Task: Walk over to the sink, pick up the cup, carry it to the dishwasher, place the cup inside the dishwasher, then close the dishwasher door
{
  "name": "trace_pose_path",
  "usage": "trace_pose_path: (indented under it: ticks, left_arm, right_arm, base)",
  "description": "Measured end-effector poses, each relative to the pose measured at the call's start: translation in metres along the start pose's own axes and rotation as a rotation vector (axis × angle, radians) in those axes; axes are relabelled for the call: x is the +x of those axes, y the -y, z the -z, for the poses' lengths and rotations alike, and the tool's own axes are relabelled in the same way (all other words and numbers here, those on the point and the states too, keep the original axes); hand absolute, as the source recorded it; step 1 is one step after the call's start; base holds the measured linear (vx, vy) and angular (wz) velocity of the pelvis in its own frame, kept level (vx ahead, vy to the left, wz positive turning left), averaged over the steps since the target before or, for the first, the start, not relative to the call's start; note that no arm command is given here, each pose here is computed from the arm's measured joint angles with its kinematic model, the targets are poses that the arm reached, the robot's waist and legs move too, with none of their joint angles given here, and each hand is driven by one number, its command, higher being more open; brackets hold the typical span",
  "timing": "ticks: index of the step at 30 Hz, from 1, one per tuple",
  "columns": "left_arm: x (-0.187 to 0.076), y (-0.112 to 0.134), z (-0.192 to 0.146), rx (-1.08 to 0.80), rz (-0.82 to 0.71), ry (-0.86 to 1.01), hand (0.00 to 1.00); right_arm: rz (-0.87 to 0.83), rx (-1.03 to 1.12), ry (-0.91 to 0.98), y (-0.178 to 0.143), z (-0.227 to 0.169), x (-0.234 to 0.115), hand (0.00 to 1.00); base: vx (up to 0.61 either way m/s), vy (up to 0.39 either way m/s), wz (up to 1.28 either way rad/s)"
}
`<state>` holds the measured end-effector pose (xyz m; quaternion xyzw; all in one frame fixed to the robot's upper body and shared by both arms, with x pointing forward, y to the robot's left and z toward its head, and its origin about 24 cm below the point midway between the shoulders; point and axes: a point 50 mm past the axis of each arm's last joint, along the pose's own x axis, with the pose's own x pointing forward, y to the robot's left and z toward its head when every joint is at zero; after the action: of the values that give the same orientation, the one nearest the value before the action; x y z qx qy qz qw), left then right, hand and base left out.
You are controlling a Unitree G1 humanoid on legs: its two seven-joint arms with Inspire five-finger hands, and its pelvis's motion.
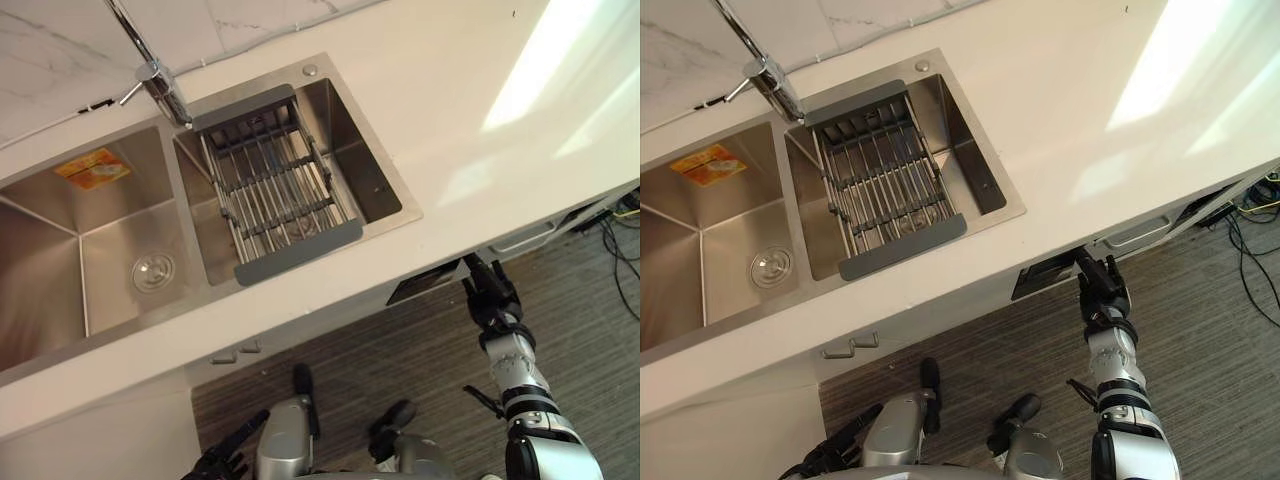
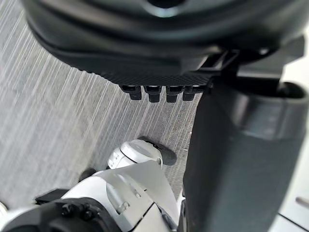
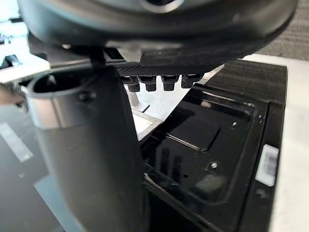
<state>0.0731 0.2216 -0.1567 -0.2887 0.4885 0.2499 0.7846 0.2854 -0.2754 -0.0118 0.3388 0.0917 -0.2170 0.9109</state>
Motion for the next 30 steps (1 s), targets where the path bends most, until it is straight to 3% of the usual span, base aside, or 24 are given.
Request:
trace_pose_path:
  ticks: [5, 8, 11, 13, 15, 17, 22, 26, 30]
  left_arm:
    - [-0.001, 0.006, -0.003, 0.009, -0.054, 0.078, 1.0]
    - [0.001, 0.01, -0.011, -0.014, -0.085, 0.088, 1.0]
    - [0.002, 0.017, -0.008, 0.013, -0.017, 0.066, 1.0]
    - [0.002, 0.018, -0.012, 0.054, 0.018, 0.075, 1.0]
    - [0.002, 0.019, -0.013, 0.085, 0.06, 0.076, 1.0]
    - [0.001, 0.02, -0.015, 0.131, 0.135, 0.066, 1.0]
    - [0.001, 0.008, -0.015, 0.16, 0.141, 0.014, 1.0]
    - [0.0, -0.005, -0.018, 0.177, 0.102, -0.034, 1.0]
    - [0.001, -0.005, 0.011, 0.222, 0.076, -0.15, 1.0]
  right_arm:
    - [-0.199, -0.23, -0.029, -0.012, 0.012, -0.018, 1.0]
    - [-0.277, -0.292, -0.215, -0.002, 0.067, -0.043, 1.0]
    - [-0.191, -0.409, -0.424, 0.036, 0.123, -0.081, 1.0]
    - [-0.123, -0.549, -0.538, 0.069, 0.141, -0.105, 1.0]
    - [-0.023, -0.582, -0.61, 0.1, 0.146, -0.127, 1.0]
    - [0.062, -0.554, -0.557, 0.119, 0.137, -0.137, 1.0]
    - [0.162, -0.467, -0.642, 0.137, 0.156, -0.169, 1.0]
    - [0.176, -0.452, -0.645, 0.136, 0.161, -0.173, 1.0]
    - [0.232, -0.547, -0.677, 0.149, 0.146, -0.162, 1.0]
  base:
    - [0.0, 0.066, -0.05]
    - [0.07, 0.062, 0.03]
    - [0.18, 0.078, 0.1]
    - [0.21, 0.108, 0.09]
    - [0.17, 0.133, 0.15]
    - [0.22, 0.167, 0.18]
    - [0.26, -0.03, 0.62]
    - [0.21, -0.175, 0.73]
    - [0.24, -0.171, 0.44]
